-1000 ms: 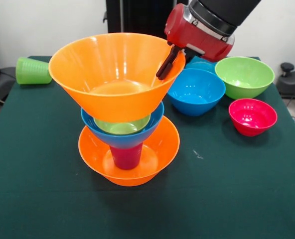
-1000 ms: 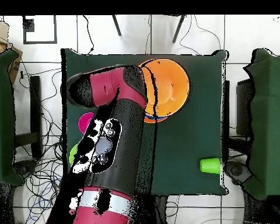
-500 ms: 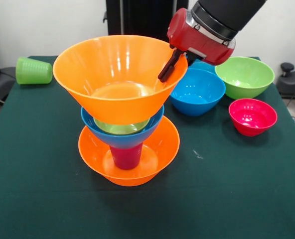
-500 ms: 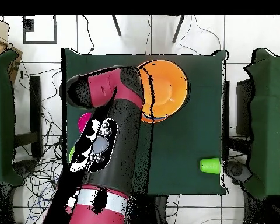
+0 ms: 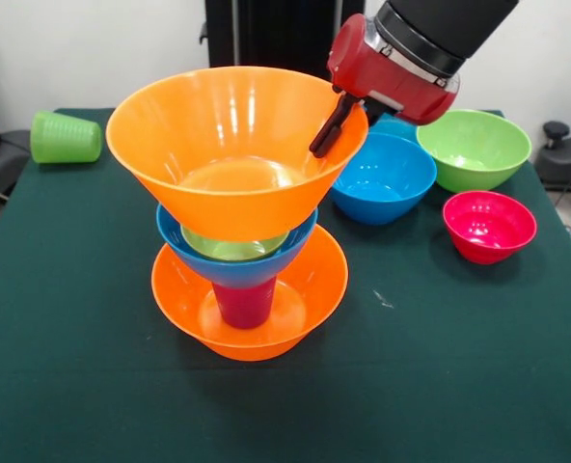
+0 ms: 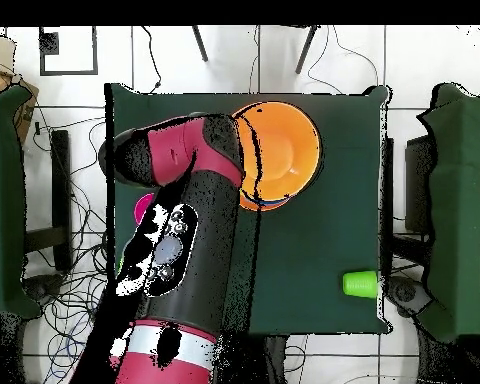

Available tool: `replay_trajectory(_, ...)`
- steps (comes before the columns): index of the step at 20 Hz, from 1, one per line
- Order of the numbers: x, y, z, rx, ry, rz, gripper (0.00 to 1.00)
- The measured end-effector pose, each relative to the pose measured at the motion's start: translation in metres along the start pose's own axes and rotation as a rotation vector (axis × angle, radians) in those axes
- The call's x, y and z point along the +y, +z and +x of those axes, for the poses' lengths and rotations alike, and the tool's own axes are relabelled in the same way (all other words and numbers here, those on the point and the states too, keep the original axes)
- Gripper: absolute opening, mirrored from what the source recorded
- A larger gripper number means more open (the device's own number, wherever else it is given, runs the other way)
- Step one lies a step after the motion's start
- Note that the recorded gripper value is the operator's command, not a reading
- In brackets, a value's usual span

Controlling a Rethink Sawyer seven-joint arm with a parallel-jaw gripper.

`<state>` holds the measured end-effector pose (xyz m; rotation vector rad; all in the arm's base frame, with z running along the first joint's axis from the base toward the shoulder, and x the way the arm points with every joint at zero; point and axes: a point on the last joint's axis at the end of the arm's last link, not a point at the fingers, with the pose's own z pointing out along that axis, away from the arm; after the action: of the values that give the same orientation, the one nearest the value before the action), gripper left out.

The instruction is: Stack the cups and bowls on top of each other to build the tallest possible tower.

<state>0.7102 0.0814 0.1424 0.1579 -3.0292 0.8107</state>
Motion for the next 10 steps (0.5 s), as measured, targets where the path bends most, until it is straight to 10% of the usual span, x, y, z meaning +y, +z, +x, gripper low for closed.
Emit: replay_trajectory(10,0.0015,-0.0008,0.0002,-0.001,-0.003,0.002,0.0)
